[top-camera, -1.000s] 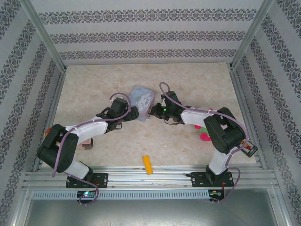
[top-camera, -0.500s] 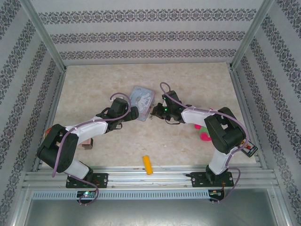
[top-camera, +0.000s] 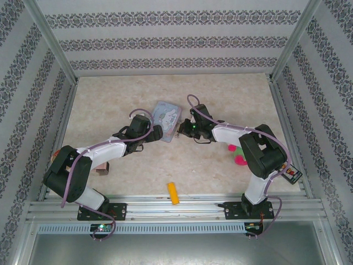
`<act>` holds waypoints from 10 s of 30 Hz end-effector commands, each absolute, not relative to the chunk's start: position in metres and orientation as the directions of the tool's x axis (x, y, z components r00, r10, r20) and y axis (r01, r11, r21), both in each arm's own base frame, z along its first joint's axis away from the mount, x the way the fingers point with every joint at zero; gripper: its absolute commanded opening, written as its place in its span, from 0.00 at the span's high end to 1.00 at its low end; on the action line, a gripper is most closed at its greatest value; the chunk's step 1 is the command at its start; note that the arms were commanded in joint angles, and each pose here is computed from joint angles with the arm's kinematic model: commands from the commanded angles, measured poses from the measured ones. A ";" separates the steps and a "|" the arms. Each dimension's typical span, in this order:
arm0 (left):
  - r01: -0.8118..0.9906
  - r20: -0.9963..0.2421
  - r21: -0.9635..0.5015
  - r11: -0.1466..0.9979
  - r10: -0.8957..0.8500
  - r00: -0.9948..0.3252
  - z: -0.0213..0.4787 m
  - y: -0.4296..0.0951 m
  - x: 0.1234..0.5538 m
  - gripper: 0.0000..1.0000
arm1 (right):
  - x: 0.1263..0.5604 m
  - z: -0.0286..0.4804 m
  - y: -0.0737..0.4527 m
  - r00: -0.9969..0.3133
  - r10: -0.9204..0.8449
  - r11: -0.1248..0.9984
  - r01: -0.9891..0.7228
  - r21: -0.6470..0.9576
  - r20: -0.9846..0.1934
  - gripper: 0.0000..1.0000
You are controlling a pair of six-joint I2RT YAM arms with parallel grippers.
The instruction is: Unlock a padlock with a key
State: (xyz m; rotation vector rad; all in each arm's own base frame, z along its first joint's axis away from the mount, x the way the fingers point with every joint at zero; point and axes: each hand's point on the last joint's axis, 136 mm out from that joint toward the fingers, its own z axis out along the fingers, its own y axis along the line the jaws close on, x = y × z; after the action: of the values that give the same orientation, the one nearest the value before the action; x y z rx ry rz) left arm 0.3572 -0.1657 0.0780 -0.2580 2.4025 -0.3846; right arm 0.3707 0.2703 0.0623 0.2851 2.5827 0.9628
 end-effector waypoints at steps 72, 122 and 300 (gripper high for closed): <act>-0.145 -0.635 -0.436 0.888 -0.417 -0.650 0.130 -0.113 0.349 0.01 | 0.310 0.054 0.134 -0.992 -0.119 0.993 -0.118 -0.030 -0.047 1.00; -0.162 -0.603 -0.436 0.885 -0.421 -0.678 0.110 -0.116 0.349 0.01 | 0.329 0.031 0.137 -0.985 -0.171 0.899 -0.154 -0.410 -0.005 0.85; 0.130 -0.947 -0.040 0.991 0.004 -0.320 0.090 -0.012 0.397 0.01 | 0.360 0.145 -0.013 -0.174 0.058 0.995 0.091 0.042 -0.983 0.02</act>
State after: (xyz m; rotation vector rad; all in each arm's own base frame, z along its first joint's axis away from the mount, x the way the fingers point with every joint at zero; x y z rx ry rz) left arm 0.3873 -0.0137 0.0760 0.0856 1.9304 -0.1030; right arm 0.3541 -0.0165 0.1290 0.1331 1.8303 -0.0712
